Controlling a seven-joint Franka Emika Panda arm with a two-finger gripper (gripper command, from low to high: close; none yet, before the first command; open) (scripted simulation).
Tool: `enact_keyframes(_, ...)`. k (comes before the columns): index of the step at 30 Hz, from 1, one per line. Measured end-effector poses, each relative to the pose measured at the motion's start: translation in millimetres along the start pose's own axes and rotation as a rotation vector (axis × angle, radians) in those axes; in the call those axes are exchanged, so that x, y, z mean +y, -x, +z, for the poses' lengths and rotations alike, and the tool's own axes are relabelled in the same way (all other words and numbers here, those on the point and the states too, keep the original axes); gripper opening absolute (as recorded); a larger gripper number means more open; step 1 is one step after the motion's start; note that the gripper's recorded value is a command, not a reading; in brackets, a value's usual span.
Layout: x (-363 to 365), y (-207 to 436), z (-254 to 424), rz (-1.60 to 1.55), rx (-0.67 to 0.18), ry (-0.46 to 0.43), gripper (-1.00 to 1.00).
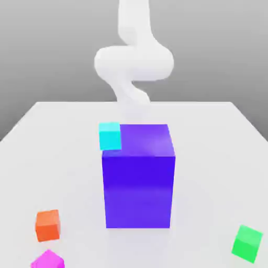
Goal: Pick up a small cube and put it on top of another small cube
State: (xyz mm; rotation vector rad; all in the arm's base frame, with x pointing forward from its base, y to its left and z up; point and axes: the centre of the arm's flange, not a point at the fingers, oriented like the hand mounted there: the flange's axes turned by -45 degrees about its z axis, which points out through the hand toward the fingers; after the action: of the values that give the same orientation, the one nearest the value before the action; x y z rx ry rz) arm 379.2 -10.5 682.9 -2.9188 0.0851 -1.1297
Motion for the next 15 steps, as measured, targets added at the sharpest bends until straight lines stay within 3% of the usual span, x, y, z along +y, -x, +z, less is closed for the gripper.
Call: enact_keyframes(15, 83, 43, 255, 0.257, -0.361, 0.096, 0.00)
